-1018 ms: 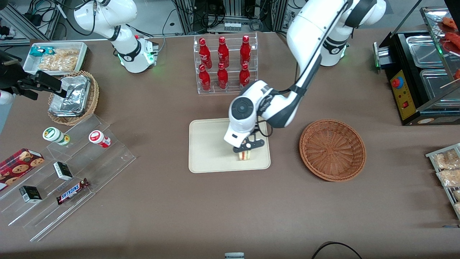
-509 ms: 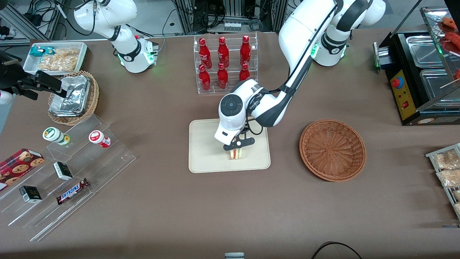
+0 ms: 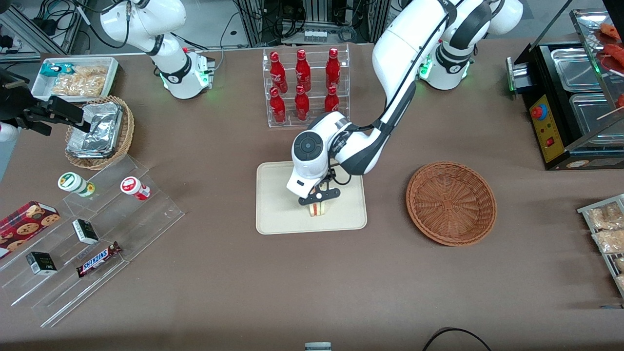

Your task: Place sandwich from basket to tray

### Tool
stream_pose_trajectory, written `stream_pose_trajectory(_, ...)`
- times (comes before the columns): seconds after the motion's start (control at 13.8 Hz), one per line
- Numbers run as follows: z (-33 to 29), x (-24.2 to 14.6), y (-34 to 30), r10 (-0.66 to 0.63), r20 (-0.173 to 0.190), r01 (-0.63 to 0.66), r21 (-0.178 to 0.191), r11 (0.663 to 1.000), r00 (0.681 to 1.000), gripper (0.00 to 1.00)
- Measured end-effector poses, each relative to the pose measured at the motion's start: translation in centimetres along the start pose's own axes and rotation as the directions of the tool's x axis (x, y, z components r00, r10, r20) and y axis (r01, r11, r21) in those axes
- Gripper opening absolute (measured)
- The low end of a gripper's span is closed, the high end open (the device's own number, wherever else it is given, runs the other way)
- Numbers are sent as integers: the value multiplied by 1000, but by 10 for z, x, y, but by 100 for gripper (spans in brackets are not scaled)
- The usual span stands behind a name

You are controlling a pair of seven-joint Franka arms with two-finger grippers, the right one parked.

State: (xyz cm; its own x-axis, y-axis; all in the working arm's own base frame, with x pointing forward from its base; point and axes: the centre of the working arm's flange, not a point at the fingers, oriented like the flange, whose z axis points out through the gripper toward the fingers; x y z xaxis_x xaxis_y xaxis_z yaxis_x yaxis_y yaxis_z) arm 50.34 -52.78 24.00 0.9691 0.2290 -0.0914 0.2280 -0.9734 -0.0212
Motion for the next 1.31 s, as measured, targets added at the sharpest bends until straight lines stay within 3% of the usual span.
stream_pose_trajectory(0.22,-29,3,2,-2,-17,2,-19,1000,1000,80)
stream_pose_trajectory(0.36,-66,5,-7,-11,-14,11,1,1000,1000,100)
stream_pose_trajectory(0.65,-144,37,-50,-76,-33,75,-11,997,997,100)
stream_pose_trajectory(1.02,-164,97,-130,-179,5,178,91,980,984,100)
stream_pose_trajectory(1.31,-172,128,-197,-154,39,149,107,983,987,100)
